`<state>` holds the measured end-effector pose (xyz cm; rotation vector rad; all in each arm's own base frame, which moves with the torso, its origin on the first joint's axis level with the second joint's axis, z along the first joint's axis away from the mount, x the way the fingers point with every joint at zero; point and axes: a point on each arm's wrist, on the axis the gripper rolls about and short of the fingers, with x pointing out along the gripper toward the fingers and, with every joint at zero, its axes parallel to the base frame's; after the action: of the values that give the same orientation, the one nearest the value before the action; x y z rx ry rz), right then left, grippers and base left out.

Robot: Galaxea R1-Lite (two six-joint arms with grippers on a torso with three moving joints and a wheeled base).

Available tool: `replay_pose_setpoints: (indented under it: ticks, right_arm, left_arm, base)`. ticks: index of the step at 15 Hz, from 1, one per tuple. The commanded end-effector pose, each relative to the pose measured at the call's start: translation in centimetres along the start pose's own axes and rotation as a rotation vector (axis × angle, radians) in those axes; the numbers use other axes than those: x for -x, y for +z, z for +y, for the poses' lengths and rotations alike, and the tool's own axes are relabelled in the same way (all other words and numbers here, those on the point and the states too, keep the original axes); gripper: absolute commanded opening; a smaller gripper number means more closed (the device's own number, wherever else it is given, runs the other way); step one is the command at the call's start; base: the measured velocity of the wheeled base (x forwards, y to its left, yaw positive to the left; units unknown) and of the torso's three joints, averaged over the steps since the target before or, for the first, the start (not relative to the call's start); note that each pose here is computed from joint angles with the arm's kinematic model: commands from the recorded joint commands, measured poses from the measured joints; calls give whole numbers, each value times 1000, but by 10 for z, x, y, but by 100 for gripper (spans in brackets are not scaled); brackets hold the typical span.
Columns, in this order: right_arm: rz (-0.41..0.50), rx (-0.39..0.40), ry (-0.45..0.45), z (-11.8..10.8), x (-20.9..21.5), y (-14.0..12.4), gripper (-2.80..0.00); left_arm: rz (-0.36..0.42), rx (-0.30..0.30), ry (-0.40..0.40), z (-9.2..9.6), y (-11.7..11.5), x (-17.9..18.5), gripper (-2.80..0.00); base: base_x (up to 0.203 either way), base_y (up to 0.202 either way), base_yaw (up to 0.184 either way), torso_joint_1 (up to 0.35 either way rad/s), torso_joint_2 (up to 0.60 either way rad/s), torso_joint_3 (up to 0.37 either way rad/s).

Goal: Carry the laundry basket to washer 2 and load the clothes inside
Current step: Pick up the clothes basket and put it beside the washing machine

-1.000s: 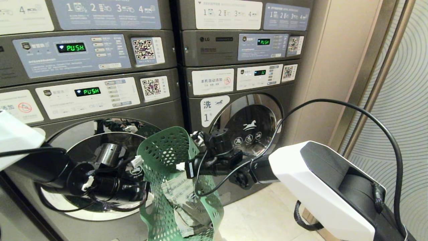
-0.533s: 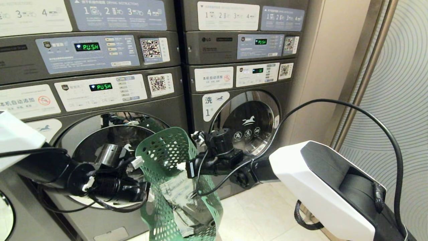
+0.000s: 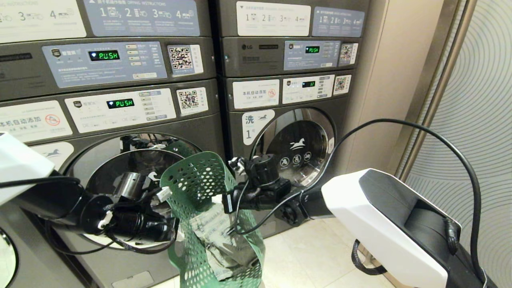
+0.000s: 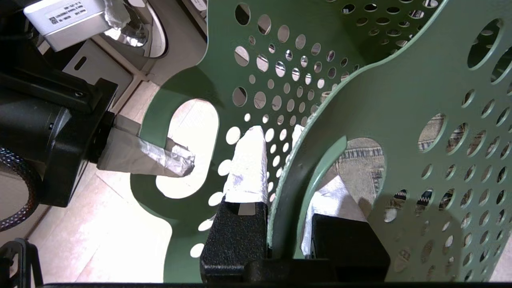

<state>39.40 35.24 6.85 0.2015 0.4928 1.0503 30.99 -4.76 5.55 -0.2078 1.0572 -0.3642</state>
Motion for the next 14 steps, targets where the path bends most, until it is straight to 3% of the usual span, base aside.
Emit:
replay_pose_setpoints:
  ticks: [1, 14]
  right_arm:
    - [2, -2, 3, -1, -1, -2, -280]
    - [5, -3, 0, -2, -3, -4, -280]
  left_arm:
    - [2, 1, -2, 0, 0, 0, -280]
    - [8, 4, -2, 0, -3, -1, -280]
  base:
    - [0, 0, 0, 0, 0, 0]
    - [0, 0, 0, 0, 0, 0]
